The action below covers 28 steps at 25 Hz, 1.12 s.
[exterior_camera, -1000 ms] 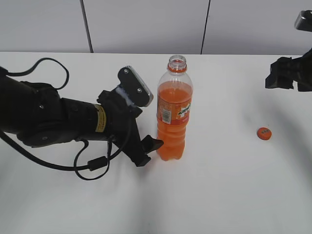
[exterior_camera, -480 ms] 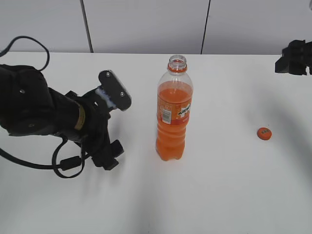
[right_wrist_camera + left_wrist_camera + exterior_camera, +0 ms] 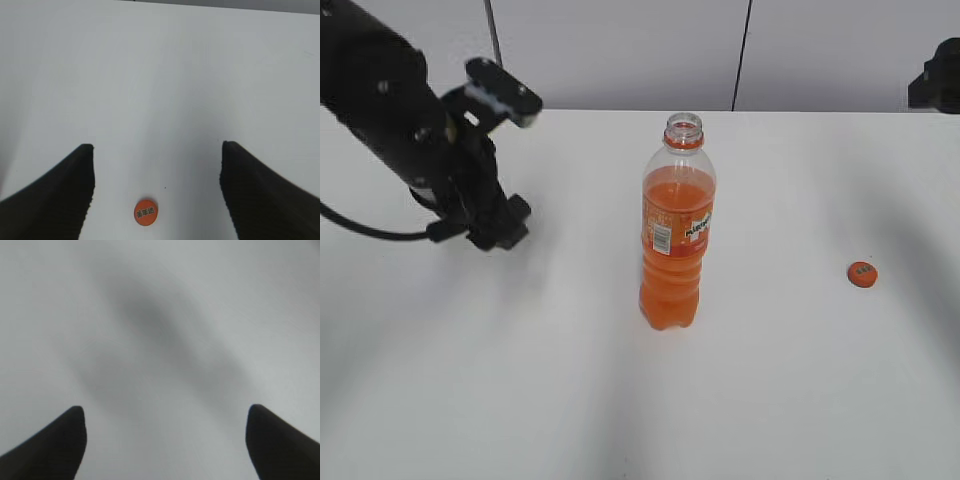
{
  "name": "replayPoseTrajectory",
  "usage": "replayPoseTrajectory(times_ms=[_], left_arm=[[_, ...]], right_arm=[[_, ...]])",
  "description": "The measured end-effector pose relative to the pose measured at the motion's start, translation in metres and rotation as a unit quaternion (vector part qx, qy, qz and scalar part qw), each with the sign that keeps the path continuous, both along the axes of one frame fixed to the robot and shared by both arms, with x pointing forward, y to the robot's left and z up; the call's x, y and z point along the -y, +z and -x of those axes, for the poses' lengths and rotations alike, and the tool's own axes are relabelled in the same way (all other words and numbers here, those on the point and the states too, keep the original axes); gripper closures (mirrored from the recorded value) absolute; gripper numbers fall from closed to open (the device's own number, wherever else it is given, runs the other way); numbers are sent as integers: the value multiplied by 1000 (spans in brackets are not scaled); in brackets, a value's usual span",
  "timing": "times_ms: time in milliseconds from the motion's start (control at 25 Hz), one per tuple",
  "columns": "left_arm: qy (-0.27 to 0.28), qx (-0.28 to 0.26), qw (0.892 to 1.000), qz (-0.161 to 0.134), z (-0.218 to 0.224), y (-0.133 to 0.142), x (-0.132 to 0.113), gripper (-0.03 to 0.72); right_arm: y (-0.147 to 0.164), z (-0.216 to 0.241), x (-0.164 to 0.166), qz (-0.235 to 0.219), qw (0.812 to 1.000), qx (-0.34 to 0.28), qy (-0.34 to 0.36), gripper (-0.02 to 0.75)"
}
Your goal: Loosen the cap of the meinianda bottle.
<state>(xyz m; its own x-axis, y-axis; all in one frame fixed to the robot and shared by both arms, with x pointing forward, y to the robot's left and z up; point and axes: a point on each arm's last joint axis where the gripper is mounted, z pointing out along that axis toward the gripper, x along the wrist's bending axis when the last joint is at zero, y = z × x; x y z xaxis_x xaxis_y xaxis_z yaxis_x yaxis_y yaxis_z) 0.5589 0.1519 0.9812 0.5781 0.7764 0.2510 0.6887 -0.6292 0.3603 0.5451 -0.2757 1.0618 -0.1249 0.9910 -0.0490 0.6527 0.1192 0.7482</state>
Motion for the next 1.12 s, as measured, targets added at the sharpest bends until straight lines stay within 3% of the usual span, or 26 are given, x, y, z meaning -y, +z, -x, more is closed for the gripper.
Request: replayPoseTrajectory(times_ms=[160, 360, 560, 800, 1120], left_arm=[[73, -6, 997, 19, -25, 29, -32, 101], [152, -27, 988, 8, -40, 56, -77, 102], [197, -52, 979, -7, -43, 79, -107, 113], [221, -71, 973, -14, -42, 97, -122, 123], [222, -73, 972, 31, -33, 109, -117, 124]], right_arm=[[20, -4, 0, 4, 1000, 3, 2, 152], [47, -10, 0, 7, 1000, -19, 3, 152], [54, -20, 0, 24, 994, -108, 5, 152], [61, -30, 0, 43, 977, -210, 16, 152], [77, -27, -1, 39, 979, -200, 21, 152]])
